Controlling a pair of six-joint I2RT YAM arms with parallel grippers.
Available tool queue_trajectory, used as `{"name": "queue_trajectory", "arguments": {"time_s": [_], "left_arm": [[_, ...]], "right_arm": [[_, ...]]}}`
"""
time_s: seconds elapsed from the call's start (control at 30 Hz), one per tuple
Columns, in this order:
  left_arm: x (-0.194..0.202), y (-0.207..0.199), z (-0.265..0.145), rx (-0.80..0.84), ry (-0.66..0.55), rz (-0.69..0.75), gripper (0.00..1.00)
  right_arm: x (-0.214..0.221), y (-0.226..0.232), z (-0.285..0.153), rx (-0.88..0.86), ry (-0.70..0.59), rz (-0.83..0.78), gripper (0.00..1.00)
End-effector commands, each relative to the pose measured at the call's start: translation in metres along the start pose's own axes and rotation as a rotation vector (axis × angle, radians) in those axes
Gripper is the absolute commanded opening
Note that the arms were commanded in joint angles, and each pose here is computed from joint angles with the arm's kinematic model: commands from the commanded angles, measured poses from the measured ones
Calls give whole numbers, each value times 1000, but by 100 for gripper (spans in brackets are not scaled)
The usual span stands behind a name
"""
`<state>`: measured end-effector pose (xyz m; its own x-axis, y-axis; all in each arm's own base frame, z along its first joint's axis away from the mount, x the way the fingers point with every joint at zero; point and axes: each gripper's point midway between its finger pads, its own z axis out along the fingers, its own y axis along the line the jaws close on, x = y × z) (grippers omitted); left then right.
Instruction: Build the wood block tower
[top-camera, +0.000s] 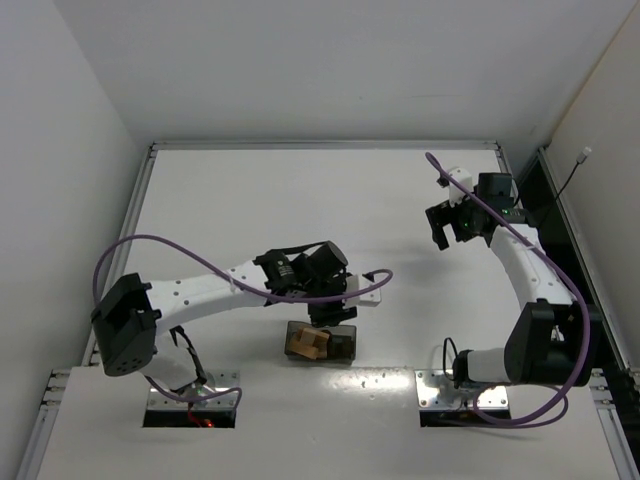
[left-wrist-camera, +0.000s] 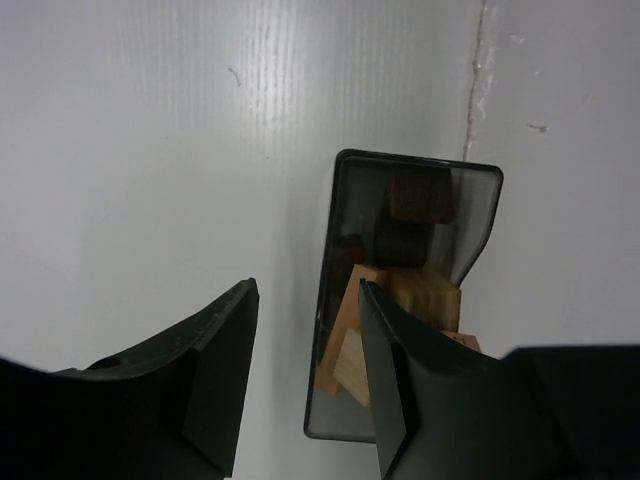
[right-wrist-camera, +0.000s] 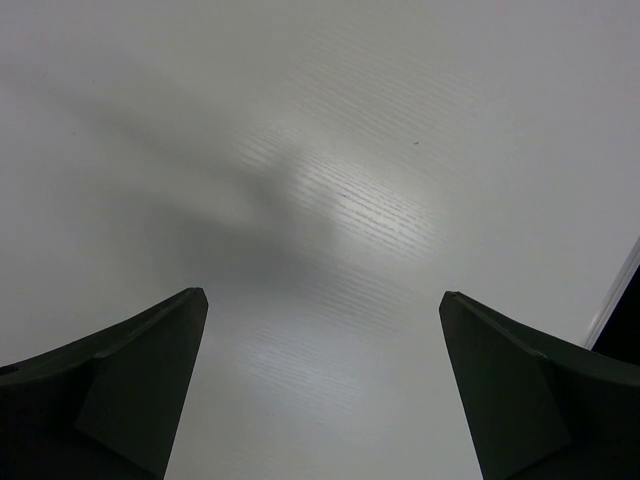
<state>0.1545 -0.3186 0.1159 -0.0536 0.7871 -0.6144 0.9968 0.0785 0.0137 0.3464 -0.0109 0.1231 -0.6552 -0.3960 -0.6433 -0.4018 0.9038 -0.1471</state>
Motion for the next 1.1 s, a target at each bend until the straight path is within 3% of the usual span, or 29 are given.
{"name": "queue_trajectory", "arguments": {"time_s": [0.0, 0.6, 1.07], "left_arm": [[-26, -5, 4, 7, -64, 21, 41], [1, -31, 45, 75, 8, 64, 41], [26, -2, 64, 26, 60, 55, 41]], "right_arm": [[-10, -1, -4, 6, -34, -30, 100], [-2, -3, 0, 8, -4, -17, 100], [2, -3, 5, -1, 13, -12, 100]]}}
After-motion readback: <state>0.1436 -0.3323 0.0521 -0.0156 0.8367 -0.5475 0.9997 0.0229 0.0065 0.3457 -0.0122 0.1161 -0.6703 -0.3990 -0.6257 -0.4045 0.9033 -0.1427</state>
